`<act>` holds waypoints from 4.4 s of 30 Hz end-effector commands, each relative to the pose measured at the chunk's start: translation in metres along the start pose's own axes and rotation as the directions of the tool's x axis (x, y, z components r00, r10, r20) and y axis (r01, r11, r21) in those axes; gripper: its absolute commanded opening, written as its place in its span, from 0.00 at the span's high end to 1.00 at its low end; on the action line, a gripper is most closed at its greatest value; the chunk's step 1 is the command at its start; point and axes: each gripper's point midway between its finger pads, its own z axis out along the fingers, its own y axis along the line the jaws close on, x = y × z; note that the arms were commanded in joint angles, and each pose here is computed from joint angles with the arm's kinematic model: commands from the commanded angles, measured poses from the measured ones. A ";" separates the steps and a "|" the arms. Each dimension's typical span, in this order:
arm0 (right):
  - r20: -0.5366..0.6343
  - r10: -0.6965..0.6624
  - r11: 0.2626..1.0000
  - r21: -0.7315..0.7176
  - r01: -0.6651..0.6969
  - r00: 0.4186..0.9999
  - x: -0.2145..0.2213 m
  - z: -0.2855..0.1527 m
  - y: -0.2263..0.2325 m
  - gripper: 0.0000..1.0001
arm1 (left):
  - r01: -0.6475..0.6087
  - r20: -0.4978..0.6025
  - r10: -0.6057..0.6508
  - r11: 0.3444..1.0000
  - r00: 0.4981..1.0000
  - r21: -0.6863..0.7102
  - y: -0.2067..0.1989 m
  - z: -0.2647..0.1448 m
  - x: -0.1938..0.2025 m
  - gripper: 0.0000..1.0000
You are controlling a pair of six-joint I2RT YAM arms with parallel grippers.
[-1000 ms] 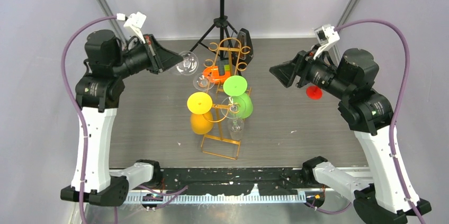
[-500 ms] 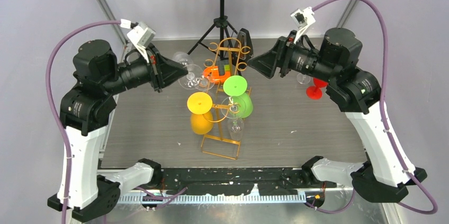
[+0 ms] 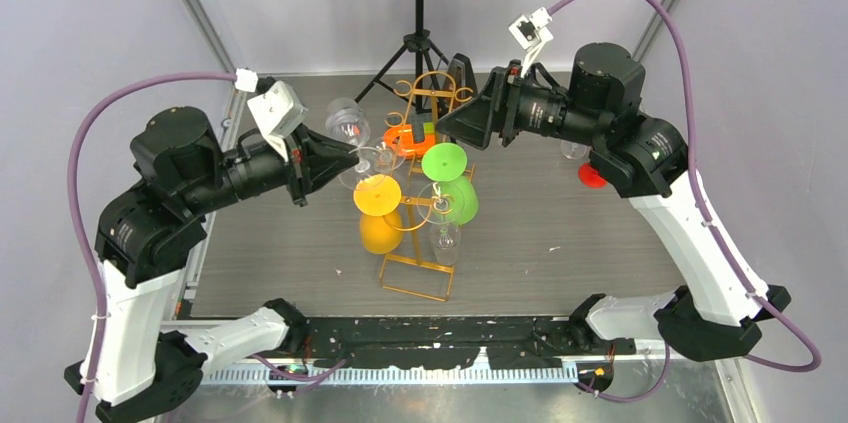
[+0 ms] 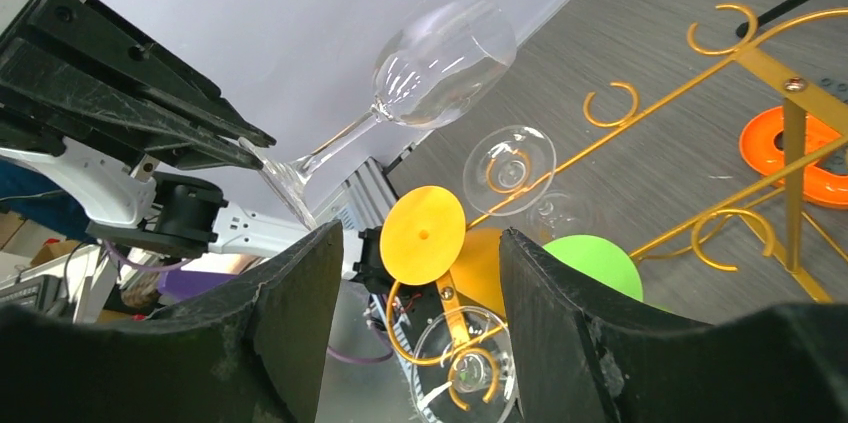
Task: Take the wine glass off the wine glass rack
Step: Place the wine glass at the center of the board.
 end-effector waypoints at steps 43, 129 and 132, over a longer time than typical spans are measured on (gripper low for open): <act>-0.215 0.258 0.933 -0.199 -0.301 0.942 0.053 0.078 0.043 0.36 | -0.394 0.016 0.396 0.917 0.918 -0.069 -0.015 0.035 -0.016 1.00; -0.094 -0.797 0.575 0.190 0.796 0.597 0.018 -0.079 -0.046 0.94 | 0.325 0.195 -0.316 0.946 0.928 -0.013 -0.004 0.024 -0.050 0.01; -0.116 -0.840 0.504 0.192 0.842 0.530 0.017 -0.078 -0.052 0.94 | 0.384 0.194 -0.373 0.923 0.907 -0.021 0.006 0.026 -0.047 0.01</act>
